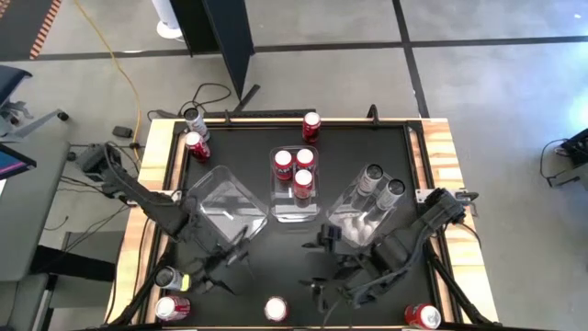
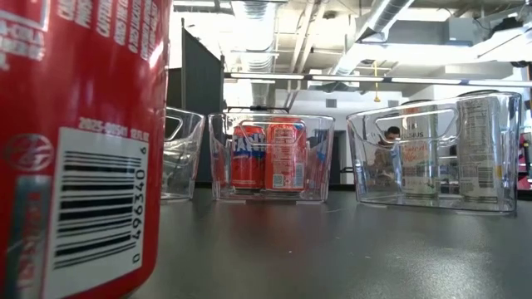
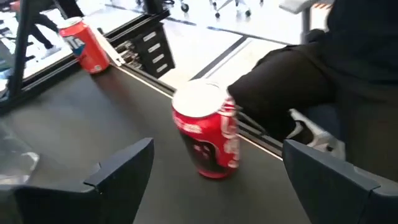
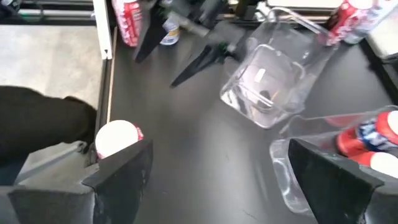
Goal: Sort soda cans
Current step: Put the bottom center red soda can into the left transparent bin
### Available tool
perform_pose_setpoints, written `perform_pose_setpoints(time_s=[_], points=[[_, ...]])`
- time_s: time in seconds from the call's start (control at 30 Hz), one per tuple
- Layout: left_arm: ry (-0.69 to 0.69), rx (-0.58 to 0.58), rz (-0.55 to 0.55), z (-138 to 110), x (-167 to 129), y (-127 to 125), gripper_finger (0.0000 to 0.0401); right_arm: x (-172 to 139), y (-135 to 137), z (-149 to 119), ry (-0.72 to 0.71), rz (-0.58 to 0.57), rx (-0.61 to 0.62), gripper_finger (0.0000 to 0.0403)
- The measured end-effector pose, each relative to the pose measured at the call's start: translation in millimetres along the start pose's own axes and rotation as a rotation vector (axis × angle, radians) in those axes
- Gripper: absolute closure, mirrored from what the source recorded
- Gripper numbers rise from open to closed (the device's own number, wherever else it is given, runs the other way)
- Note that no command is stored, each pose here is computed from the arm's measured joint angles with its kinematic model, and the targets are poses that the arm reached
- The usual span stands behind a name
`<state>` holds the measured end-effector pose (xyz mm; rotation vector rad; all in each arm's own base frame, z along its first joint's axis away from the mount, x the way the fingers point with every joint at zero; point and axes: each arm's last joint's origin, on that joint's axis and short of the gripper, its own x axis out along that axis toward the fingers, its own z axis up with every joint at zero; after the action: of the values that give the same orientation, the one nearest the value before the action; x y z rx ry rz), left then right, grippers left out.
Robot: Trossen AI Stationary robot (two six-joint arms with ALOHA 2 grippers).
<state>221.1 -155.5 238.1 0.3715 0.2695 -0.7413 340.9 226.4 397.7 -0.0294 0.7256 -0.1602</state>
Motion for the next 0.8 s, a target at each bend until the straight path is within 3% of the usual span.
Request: perform_pose_setpoints(time_s=[0.47, 0.63, 0.8], points=[[0.188, -0.005, -0.062, 14.7, 82.1, 13.5, 0.0007, -1.7, 2.1, -5.6, 0.024, -0.022, -0.026, 0.0014], [0.267, -0.020, -0.122, 5.2, 105.9, 12.1, 0.0006, -4.5, 5.6, -8.0, 0.027, -0.015, -0.038, 0.0014], [0.259, -0.031, -0.135, 0.1, 121.9, 12.5, 0.0006, -7.3, 9.4, -10.1, 0.025, -0.006, -0.046, 0.0014]])
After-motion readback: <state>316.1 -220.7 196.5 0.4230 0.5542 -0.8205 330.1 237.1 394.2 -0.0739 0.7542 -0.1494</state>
